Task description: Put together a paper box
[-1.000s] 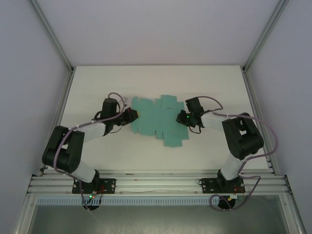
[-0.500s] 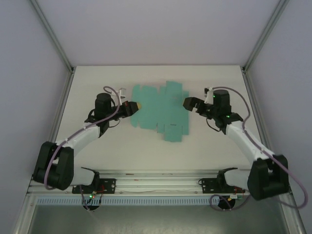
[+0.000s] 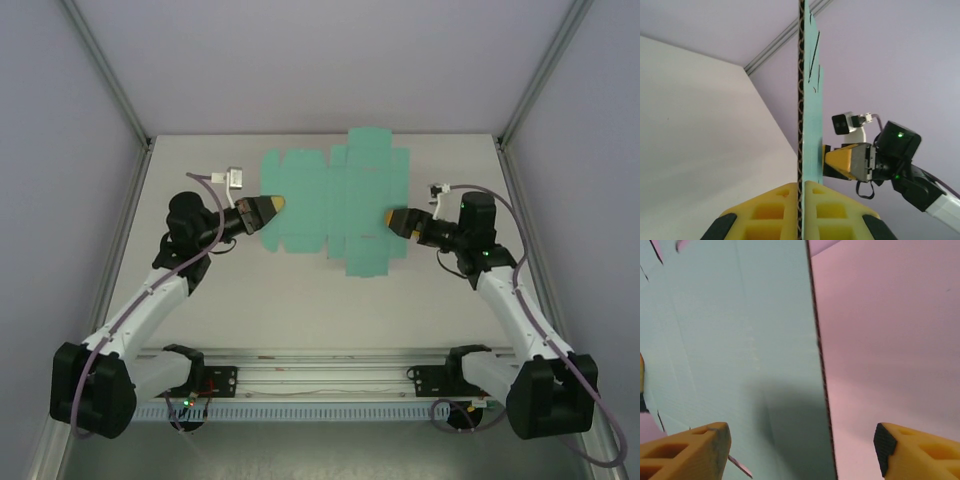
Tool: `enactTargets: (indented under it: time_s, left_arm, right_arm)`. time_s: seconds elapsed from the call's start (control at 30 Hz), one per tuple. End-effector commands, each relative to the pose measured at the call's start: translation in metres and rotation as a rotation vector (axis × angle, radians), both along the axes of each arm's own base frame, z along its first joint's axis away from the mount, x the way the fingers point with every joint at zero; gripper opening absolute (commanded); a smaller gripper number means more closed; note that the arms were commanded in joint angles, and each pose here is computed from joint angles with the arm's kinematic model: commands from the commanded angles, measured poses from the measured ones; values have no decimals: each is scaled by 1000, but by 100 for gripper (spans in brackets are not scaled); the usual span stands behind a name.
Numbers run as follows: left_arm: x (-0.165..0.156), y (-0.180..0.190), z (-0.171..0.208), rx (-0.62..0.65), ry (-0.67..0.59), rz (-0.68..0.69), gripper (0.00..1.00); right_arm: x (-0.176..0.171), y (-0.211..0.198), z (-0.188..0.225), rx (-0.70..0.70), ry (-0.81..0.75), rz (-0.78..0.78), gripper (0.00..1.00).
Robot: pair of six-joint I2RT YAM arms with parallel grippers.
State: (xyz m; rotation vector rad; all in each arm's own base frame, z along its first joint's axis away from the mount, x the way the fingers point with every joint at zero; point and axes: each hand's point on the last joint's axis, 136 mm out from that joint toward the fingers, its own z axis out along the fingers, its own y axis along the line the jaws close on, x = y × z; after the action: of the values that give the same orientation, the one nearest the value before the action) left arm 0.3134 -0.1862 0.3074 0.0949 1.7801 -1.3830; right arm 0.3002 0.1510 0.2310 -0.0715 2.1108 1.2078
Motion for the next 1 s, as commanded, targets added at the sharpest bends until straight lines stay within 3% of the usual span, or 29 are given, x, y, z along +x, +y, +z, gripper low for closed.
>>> enactTargets:
  time_s: [0.0, 0.1, 0.47, 0.7, 0.8, 0.83, 0.9, 0.97]
  left_arm:
    - [-7, 1, 17, -27, -60, -6, 0]
    - [-6, 2, 13, -11, -49, 7, 0]
    - [-5, 6, -2, 32, -26, 40, 0]
    - [-2, 9, -9, 52, -9, 65, 0]
    - [5, 16, -25, 88, 43, 125, 0]
    - [8, 20, -32, 99, 64, 148, 14]
    - [11, 28, -50, 140, 122, 204, 78]
    - [11, 38, -70, 189, 175, 265, 100]
  right_arm:
    - [-9, 10, 8, 45, -44, 91, 61]
    - [-9, 9, 7, 29, -71, 87, 50]
    - [-8, 0, 4, -60, -100, 45, 38]
    - [-5, 1, 7, -60, -121, 61, 0]
    - [-4, 2, 2, -70, -120, 74, 0]
    - [-6, 4, 1, -65, -123, 94, 0]
    - [-7, 7, -3, -58, -110, 112, 0]
    - [-8, 8, -11, -70, -93, 118, 0]
